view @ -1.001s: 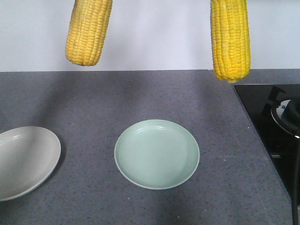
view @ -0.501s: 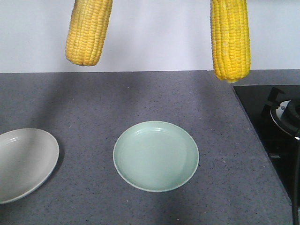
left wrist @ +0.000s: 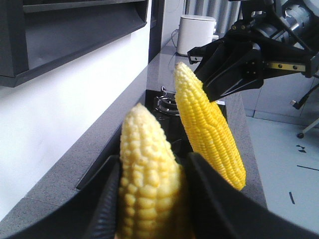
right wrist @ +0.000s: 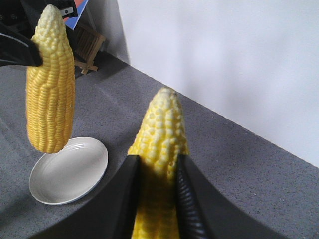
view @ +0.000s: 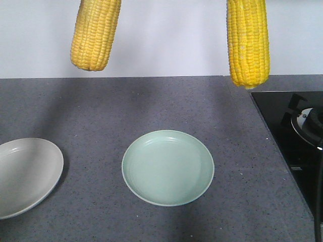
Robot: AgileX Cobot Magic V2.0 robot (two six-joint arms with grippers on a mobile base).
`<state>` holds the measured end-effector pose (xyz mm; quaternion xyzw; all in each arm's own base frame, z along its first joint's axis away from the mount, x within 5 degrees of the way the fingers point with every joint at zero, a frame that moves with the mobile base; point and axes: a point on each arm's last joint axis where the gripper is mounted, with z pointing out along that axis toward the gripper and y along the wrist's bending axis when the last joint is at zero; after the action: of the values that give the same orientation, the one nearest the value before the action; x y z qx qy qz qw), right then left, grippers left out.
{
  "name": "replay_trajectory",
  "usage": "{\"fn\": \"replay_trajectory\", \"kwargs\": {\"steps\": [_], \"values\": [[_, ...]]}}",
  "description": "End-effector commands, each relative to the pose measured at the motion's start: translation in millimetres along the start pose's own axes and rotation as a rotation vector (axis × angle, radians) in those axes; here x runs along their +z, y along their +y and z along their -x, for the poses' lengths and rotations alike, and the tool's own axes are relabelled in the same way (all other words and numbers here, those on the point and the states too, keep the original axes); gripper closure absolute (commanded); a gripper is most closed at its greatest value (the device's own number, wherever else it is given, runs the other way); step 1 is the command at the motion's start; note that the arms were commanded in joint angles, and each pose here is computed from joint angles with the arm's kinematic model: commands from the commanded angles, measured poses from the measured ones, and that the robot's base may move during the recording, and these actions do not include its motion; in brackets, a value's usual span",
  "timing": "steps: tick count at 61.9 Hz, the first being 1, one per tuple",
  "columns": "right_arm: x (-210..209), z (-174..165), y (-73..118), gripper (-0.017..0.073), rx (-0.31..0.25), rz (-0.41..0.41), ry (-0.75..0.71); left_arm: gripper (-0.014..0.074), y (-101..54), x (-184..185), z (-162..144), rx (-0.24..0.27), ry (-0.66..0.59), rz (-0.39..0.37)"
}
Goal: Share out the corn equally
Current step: 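Lower the right gripper's cob onto the pale green plate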
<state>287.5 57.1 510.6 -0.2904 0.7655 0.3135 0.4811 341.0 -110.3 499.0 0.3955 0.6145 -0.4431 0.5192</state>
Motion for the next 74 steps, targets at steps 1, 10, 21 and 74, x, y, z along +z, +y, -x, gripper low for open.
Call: {"fn": "replay_trajectory", "kwargs": {"steps": [1, 10, 21, 74], "values": [[-15.7, 10.6, 21.1, 0.0565, -0.039, 0.044, -0.053, 0.06, -31.7, -9.7, 13.7, 0.047, 0.035, -0.086], [-15.7, 10.6, 21.1, 0.0565, -0.039, 0.044, -0.053, 0.06, -31.7, -9.7, 13.7, 0.047, 0.035, -0.086], [-15.7, 10.6, 21.1, 0.0565, -0.039, 0.044, -0.053, 0.06, -31.7, -9.7, 13.7, 0.047, 0.035, -0.086], [-15.7, 10.6, 21.1, 0.0565, -0.039, 0.044, -0.053, 0.06, -31.7, -9.7, 13.7, 0.047, 0.035, -0.086]]}}
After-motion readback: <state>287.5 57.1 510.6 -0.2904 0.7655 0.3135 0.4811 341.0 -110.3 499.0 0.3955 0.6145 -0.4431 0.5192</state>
